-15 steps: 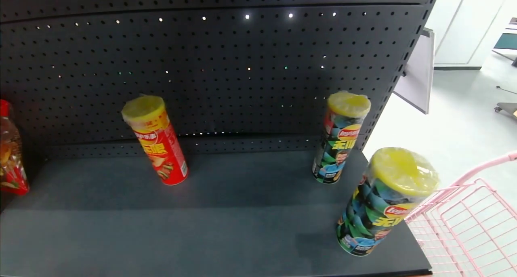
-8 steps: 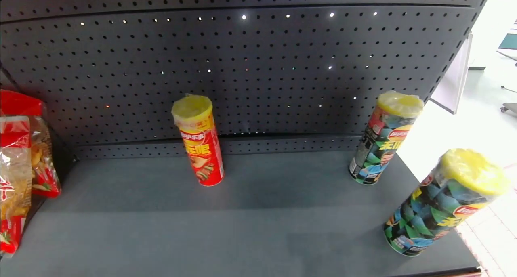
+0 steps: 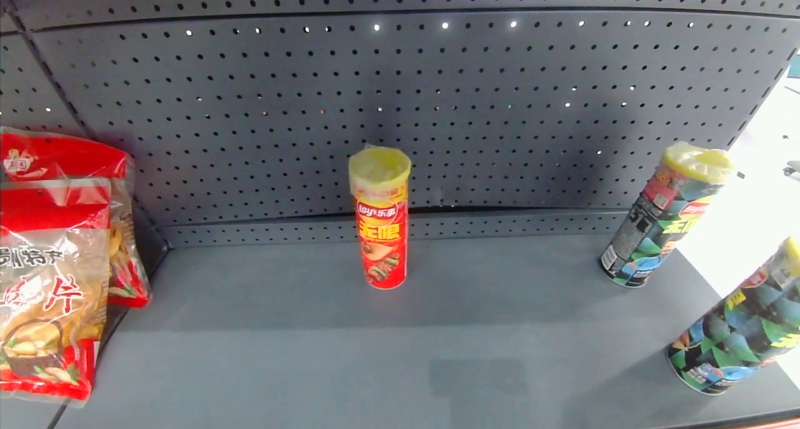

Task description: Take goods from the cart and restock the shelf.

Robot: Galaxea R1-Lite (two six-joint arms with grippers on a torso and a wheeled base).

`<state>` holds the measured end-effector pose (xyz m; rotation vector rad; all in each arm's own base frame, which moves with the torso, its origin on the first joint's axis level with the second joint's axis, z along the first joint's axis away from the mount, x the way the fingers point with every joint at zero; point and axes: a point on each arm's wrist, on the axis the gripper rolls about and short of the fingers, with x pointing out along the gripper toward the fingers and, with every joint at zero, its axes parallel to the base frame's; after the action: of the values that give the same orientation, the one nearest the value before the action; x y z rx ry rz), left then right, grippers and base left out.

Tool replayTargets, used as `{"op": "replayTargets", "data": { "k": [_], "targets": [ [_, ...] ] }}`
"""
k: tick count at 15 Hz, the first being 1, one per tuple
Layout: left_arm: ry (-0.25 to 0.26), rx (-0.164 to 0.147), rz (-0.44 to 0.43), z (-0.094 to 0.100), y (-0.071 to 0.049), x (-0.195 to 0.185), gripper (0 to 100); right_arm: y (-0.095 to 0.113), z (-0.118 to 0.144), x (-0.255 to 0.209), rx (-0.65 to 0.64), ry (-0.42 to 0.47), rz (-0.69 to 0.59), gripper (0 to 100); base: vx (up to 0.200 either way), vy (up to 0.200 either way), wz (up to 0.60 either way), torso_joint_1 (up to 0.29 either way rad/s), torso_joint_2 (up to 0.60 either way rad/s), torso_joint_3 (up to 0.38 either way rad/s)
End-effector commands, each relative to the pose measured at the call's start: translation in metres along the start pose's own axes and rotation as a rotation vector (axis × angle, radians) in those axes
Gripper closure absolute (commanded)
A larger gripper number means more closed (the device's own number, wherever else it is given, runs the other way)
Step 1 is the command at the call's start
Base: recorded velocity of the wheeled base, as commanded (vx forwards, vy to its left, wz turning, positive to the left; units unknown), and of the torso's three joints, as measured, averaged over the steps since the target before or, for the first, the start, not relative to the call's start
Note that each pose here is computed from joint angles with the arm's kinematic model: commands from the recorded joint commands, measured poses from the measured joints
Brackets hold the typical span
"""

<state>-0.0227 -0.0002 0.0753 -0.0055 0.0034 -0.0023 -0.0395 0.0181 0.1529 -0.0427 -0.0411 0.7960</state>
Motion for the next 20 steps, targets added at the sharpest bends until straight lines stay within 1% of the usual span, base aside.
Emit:
{"op": "replayTargets", "data": {
  "k": [1, 9, 15, 20],
  "targets": [
    [0.0, -0.001, 0.001, 0.0, 0.0, 0.0, 0, -0.0009, -0.0011, 0.0009, 0.008, 0.007, 0.0, 100, 0.0, 0.0, 0.0, 0.0, 0.0, 0.0],
    [0.0, -0.001, -0.001, 0.0, 0.0, 0.0, 0, -0.0027, -0.0049, 0.0026, 0.025, 0.023, -0.001, 100, 0.0, 0.0, 0.0, 0.0, 0.0, 0.0],
    [0.0, 0.001, 0.001, 0.0, 0.0, 0.0, 0, -0.003, -0.0066, 0.0029, 0.028, 0.027, -0.001, 100, 0.0, 0.2, 0.0, 0.003, 0.0, 0.001],
    [0.0, -0.002, 0.001, 0.0, 0.0, 0.0, 0, -0.0026, -0.0045, 0.0025, 0.023, 0.022, -0.001, 100, 0.0, 0.0, 0.0, 0.0, 0.0, 0.0]
  ]
}}
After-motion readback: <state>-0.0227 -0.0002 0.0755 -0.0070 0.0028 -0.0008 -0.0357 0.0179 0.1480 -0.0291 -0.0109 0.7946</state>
